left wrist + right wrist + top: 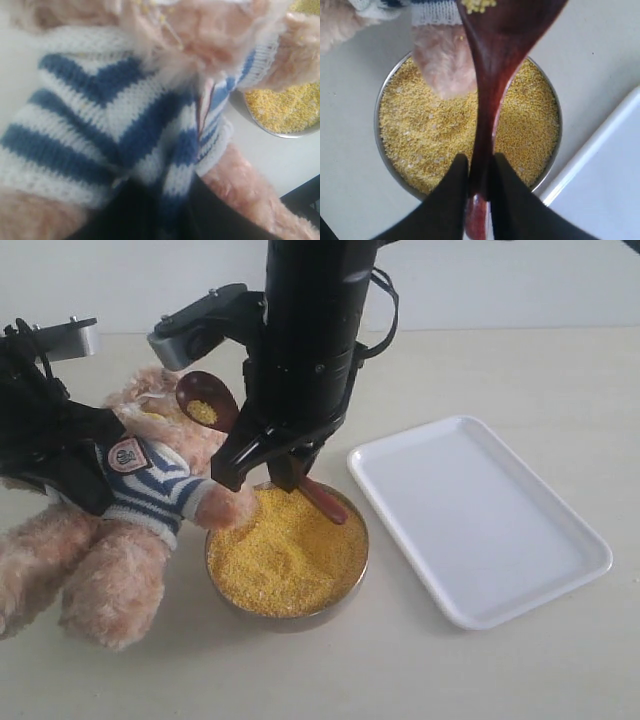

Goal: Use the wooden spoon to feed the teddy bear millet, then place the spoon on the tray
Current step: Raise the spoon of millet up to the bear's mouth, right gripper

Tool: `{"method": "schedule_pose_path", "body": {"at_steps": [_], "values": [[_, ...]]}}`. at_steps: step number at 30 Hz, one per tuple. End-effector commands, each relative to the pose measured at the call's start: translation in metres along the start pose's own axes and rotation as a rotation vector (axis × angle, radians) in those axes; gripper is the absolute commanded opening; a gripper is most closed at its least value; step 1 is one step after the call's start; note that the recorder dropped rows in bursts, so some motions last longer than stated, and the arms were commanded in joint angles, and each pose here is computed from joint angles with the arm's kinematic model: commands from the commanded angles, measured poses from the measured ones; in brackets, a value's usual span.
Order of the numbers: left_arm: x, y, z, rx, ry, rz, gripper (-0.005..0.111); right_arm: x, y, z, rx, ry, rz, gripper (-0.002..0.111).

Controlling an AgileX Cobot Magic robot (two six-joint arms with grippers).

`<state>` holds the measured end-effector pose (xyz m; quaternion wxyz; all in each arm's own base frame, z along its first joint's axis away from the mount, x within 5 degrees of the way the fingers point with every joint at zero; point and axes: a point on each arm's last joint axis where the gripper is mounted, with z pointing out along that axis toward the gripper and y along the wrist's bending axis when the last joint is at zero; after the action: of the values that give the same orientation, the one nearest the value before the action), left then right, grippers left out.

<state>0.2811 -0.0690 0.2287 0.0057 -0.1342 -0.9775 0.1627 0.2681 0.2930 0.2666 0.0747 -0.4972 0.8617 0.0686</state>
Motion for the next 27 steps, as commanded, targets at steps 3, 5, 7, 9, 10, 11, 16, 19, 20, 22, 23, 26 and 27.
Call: {"method": "schedule_pose_path", "body": {"at_steps": [3, 5, 7, 9, 10, 11, 16, 19, 20, 22, 23, 26, 27], "values": [[0.001, -0.002, -0.003, 0.016, -0.016, 0.006, 0.004, -0.007, -0.005, 0.015, -0.004, 0.026, 0.007, 0.0], [0.001, -0.002, -0.003, 0.016, -0.016, 0.006, 0.004, -0.013, -0.006, 0.012, 0.001, 0.005, 0.001, 0.0], [0.001, -0.002, -0.003, 0.016, -0.016, 0.006, 0.004, -0.018, -0.006, 0.008, 0.006, -0.018, -0.001, 0.0], [0.001, -0.002, -0.003, 0.016, -0.016, 0.006, 0.004, -0.022, -0.007, 0.007, 0.01, -0.031, -0.002, 0.0], [0.001, -0.002, -0.003, 0.016, -0.016, 0.006, 0.004, -0.025, -0.008, 0.009, 0.009, -0.03, 0.0, 0.0], [0.001, -0.002, -0.003, 0.016, -0.016, 0.006, 0.004, -0.026, -0.009, 0.01, 0.01, -0.033, 0.0, 0.0], [0.001, -0.002, -0.003, 0.016, -0.016, 0.006, 0.004, -0.033, -0.01, 0.013, 0.011, -0.043, 0.0, 0.0], [0.001, -0.002, -0.003, 0.016, -0.016, 0.006, 0.004, -0.036, -0.011, 0.012, 0.014, -0.051, -0.001, 0.0], [0.001, -0.002, -0.003, 0.016, -0.016, 0.006, 0.004, -0.037, -0.011, 0.012, 0.016, -0.053, -0.002, 0.0], [0.001, -0.002, -0.003, 0.016, -0.016, 0.006, 0.004, -0.038, -0.012, 0.011, 0.018, -0.057, -0.003, 0.0], [0.001, -0.002, -0.003, 0.016, -0.016, 0.006, 0.004, -0.038, -0.012, 0.011, 0.02, -0.059, -0.003, 0.0], [0.001, -0.002, -0.003, 0.016, -0.016, 0.006, 0.004, -0.041, -0.013, 0.013, 0.02, -0.062, -0.002, 0.0], [0.001, -0.002, -0.003, 0.015, -0.016, 0.01, 0.004, -0.042, -0.013, 0.013, 0.019, -0.066, 0.001, 0.0]]}}
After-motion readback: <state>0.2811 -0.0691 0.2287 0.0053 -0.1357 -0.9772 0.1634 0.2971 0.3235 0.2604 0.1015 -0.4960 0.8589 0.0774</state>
